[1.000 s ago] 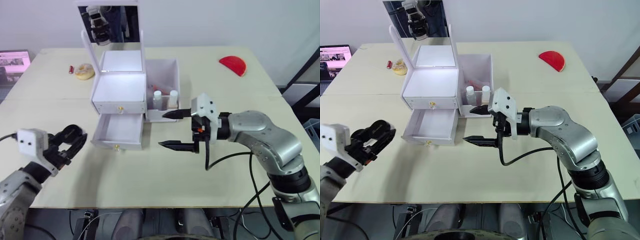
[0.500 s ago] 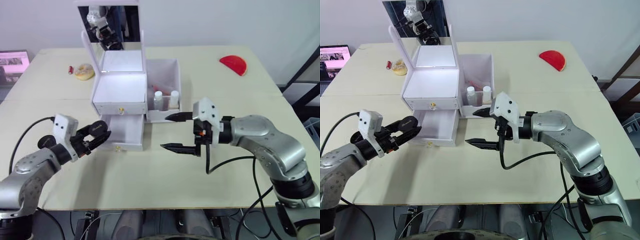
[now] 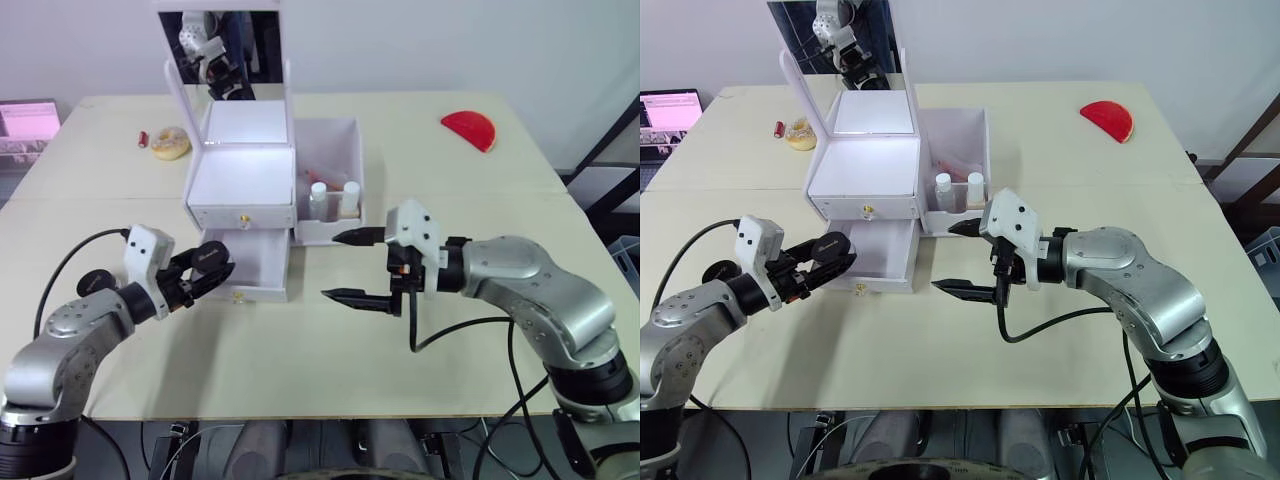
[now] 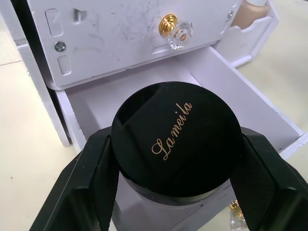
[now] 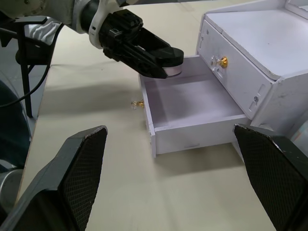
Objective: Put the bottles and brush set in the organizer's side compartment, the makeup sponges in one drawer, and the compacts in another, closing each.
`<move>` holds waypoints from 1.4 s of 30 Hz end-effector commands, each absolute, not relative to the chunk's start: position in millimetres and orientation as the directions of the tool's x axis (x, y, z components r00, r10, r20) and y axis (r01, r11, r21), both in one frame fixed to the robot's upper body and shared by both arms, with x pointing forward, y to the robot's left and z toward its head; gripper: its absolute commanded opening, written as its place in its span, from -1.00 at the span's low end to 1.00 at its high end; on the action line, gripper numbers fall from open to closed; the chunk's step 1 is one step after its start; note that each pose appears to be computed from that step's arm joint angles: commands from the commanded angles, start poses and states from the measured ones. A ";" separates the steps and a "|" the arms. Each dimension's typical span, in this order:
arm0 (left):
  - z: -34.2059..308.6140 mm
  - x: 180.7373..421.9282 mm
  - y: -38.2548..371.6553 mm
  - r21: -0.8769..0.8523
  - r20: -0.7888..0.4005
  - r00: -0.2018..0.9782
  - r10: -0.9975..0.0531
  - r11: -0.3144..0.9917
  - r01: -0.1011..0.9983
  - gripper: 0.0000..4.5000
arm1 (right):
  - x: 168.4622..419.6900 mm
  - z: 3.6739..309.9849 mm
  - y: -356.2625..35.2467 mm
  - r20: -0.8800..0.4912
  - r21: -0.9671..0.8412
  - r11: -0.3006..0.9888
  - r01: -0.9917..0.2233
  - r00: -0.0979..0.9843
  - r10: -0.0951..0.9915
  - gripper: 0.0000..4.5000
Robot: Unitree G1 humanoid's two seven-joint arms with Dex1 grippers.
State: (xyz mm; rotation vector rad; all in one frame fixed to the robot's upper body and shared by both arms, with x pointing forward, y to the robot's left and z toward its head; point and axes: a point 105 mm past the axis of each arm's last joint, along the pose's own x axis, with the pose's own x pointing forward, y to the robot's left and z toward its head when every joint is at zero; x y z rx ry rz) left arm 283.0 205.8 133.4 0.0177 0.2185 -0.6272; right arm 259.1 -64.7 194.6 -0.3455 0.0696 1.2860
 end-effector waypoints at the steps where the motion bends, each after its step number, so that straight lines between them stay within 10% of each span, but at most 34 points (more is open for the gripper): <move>1: 142.1 281.7 205.3 -0.007 -0.202 0.790 -0.578 0.808 0.589 0.40 | 254.7 206.5 -63.1 -0.210 -0.259 0.227 -0.939 0.284 0.936 1.00; 4: 142.3 282.2 207.0 -0.001 -0.204 0.797 -0.568 0.814 0.580 0.95 | 255.1 206.5 -62.3 -0.209 -0.259 0.226 -0.939 0.284 0.936 1.00; 22: 172.0 256.4 240.2 -0.016 -0.150 0.829 -0.539 0.840 0.543 0.95 | 259.8 207.7 -71.7 -0.210 -0.266 0.255 -0.930 0.314 0.926 1.00; 42: 176.8 181.0 356.3 0.097 -0.263 0.945 -0.196 0.969 0.227 0.95 | 274.7 205.4 -139.4 -0.246 -0.253 0.368 -0.895 0.427 0.870 1.00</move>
